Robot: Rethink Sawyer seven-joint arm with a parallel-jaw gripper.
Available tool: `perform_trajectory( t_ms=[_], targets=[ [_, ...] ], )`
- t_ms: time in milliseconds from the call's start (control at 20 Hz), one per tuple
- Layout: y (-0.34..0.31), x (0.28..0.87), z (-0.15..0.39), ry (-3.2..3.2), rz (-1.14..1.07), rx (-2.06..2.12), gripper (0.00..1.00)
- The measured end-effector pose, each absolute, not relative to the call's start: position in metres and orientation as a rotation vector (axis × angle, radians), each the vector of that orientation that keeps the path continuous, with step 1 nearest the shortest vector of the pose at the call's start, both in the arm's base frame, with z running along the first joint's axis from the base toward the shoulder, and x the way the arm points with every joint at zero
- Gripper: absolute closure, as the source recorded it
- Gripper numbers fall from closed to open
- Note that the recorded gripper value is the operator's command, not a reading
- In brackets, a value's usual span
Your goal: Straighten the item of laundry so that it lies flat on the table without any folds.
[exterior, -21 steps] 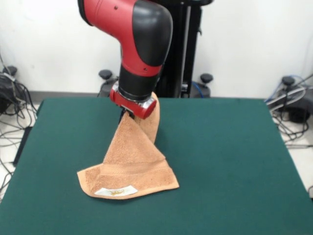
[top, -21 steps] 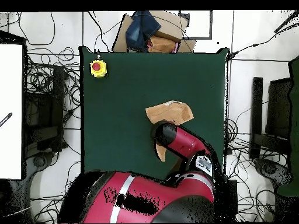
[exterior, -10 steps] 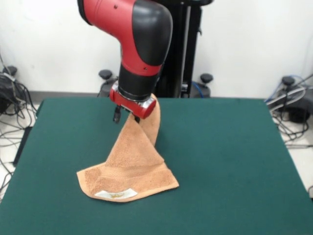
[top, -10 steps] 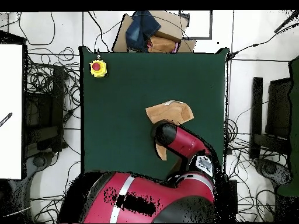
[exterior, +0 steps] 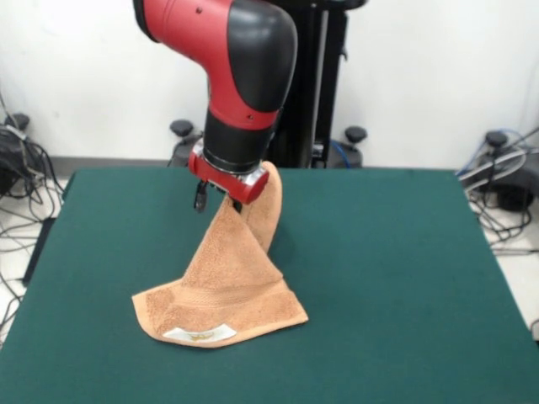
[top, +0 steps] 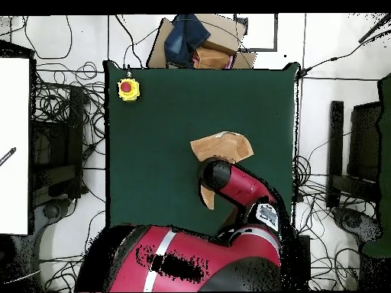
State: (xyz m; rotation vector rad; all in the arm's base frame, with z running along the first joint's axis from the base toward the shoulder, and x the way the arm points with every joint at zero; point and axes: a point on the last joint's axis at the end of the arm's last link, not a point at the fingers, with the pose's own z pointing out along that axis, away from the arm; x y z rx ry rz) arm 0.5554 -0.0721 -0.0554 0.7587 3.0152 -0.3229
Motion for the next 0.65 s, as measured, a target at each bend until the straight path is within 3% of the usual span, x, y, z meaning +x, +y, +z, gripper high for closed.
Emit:
perform_trajectory(
  t_ms=[350,650],
  targets=[
    [-0.087,0.558,-0.062,2.98,-0.308,0.782,0.0],
    [-0.138,0.561,-0.114,2.929,-0.318,0.822,0.0]
  ],
)
